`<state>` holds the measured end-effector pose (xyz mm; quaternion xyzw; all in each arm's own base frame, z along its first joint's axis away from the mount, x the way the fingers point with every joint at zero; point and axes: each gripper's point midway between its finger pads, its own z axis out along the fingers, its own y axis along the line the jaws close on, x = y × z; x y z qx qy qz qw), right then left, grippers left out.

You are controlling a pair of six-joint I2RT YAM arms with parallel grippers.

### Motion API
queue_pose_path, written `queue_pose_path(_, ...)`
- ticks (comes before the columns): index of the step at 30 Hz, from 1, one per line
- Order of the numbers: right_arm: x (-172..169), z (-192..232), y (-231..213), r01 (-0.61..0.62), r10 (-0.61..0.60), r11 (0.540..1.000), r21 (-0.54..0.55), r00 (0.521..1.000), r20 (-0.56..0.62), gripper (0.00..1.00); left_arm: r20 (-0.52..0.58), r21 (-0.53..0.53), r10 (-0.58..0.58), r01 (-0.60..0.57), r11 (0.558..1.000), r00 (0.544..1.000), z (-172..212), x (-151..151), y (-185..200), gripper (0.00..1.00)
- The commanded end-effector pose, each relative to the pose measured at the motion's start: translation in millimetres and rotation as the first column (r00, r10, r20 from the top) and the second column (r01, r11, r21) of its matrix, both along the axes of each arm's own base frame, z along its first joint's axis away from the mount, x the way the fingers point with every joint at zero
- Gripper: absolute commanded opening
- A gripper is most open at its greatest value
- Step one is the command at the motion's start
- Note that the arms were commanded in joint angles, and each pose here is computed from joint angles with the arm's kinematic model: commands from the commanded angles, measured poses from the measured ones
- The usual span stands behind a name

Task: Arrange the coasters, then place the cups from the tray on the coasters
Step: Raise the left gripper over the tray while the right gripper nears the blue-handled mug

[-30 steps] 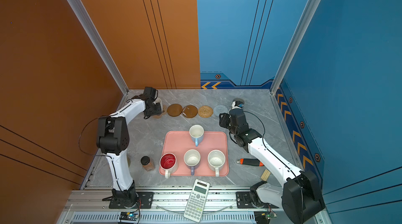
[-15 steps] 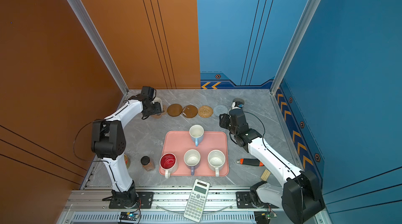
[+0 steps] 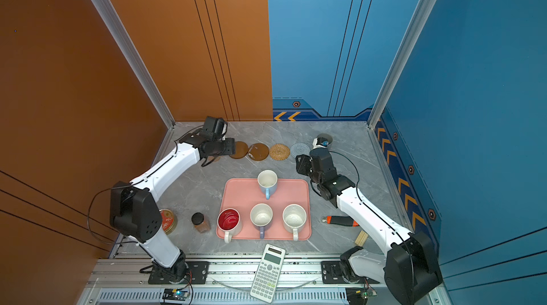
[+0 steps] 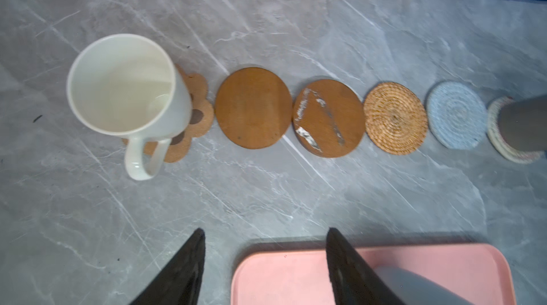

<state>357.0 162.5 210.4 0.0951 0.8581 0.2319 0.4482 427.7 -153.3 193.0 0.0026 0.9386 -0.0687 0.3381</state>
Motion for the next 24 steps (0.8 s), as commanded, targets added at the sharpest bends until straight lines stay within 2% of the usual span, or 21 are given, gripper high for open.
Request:
queue_pose_path(1,-3,17,5,-0.018,0.018,0.999,-0.029,0.999,0.031,0.46,0.107,0.031,-0.064,0.061,0.998,0.992,17,-17,-21,0.66)
queue_pose_path(5,-8,19,11,-0.018,0.02,0.997,-0.075,1.0,0.023,0.48,0.238,-0.025,-0.136,0.146,0.989,0.962,38,-38,-51,0.66)
queue_pose_path(10,-12,21,23,-0.036,0.036,0.992,-0.118,0.999,0.005,0.48,0.346,-0.066,-0.138,0.171,0.983,0.928,58,-67,-62,0.66)
queue_pose_path(12,-14,21,31,-0.058,0.057,0.989,-0.137,0.998,-0.008,0.48,0.417,-0.098,-0.134,0.191,0.977,0.899,71,-76,-69,0.67)
queue_pose_path(13,-16,21,36,-0.072,0.07,0.987,-0.146,0.997,-0.015,0.48,0.42,-0.095,-0.148,0.205,0.974,0.896,60,-84,-70,0.67)
queue_pose_path(18,-25,3,58,-0.125,0.11,0.97,-0.207,0.991,-0.082,0.51,0.491,-0.118,-0.138,0.222,0.968,0.86,67,-97,-69,0.69)
queue_pose_path(24,-40,-20,89,-0.207,0.173,0.947,-0.246,0.973,-0.152,0.52,0.508,-0.064,-0.111,0.165,0.984,0.854,69,-101,-51,0.71)
